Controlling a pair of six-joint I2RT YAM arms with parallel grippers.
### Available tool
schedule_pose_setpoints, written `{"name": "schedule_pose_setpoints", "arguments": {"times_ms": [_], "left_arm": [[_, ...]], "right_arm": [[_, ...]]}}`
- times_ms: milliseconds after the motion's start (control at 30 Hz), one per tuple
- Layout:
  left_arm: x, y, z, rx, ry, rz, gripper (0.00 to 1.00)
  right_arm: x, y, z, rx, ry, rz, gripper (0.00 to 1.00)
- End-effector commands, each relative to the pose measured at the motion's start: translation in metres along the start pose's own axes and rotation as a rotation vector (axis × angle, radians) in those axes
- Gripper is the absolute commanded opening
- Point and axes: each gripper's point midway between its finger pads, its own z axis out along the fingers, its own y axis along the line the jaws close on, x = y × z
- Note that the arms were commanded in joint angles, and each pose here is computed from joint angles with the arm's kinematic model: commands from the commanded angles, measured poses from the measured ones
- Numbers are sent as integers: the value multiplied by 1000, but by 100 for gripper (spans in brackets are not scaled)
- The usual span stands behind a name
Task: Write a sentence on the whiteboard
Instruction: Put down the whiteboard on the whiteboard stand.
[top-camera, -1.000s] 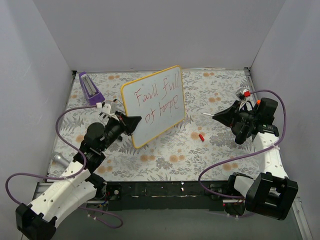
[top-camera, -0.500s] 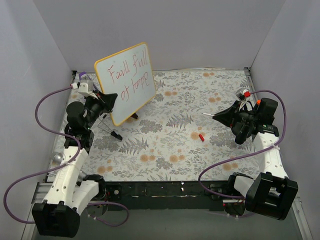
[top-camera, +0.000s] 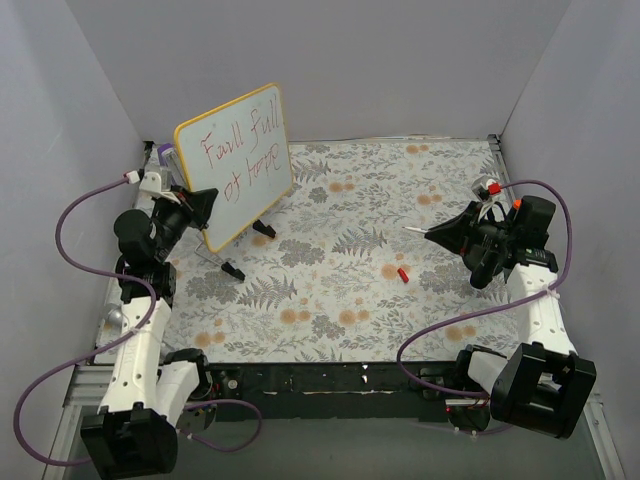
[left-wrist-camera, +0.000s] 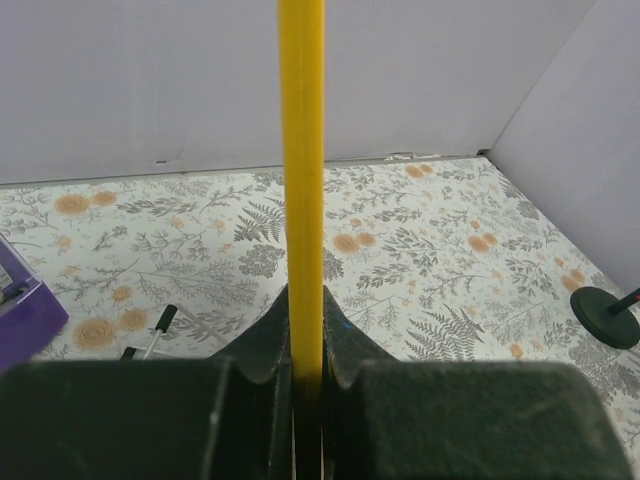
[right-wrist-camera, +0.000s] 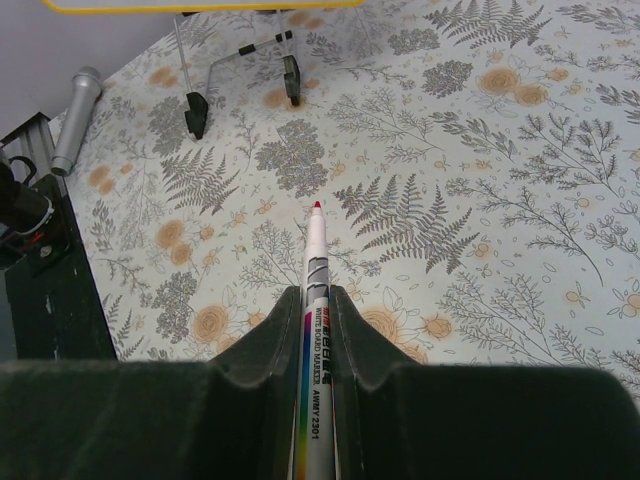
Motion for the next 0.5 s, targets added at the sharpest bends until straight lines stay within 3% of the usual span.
{"name": "schedule_pose_setpoints", "arguments": {"times_ms": [0,467], "left_arm": [[-39,-13,-3,72,-151,121,0],[9,19,-13,11,-116,72,0]], "right_arm": [[-2,2,0,-29,-11,-20,1],[2,1,3,-46,1,6,1]]}}
